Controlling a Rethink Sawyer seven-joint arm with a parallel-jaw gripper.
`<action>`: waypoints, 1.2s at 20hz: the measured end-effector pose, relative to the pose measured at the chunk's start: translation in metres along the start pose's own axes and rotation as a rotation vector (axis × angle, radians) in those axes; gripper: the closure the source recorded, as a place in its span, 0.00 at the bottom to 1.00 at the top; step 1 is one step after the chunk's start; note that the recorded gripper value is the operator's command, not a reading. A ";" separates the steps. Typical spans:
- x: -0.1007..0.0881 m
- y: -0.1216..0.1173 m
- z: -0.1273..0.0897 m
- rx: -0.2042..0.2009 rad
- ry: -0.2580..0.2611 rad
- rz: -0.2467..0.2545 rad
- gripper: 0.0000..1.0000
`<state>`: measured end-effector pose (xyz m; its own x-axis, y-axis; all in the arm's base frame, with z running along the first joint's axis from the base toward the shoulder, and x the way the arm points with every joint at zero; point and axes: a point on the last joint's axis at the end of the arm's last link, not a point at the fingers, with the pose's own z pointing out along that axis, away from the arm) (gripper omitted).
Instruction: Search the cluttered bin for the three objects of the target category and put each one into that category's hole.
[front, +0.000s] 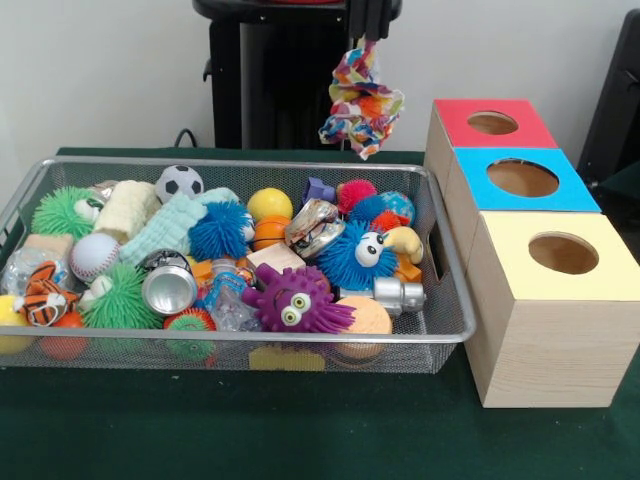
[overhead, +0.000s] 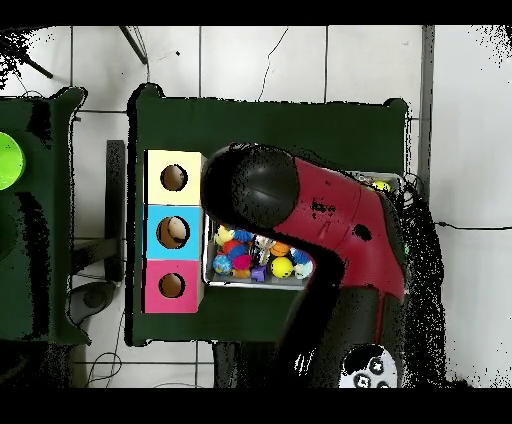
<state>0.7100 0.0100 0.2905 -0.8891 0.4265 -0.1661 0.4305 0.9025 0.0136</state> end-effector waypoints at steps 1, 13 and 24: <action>0.001 0.000 0.000 0.001 0.001 0.004 1.00; 0.011 0.014 -0.006 0.016 0.006 0.078 1.00; 0.026 0.038 -0.003 0.026 0.045 0.124 1.00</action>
<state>0.7028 0.0550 0.2896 -0.8345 0.5377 -0.1204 0.5411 0.8410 0.0054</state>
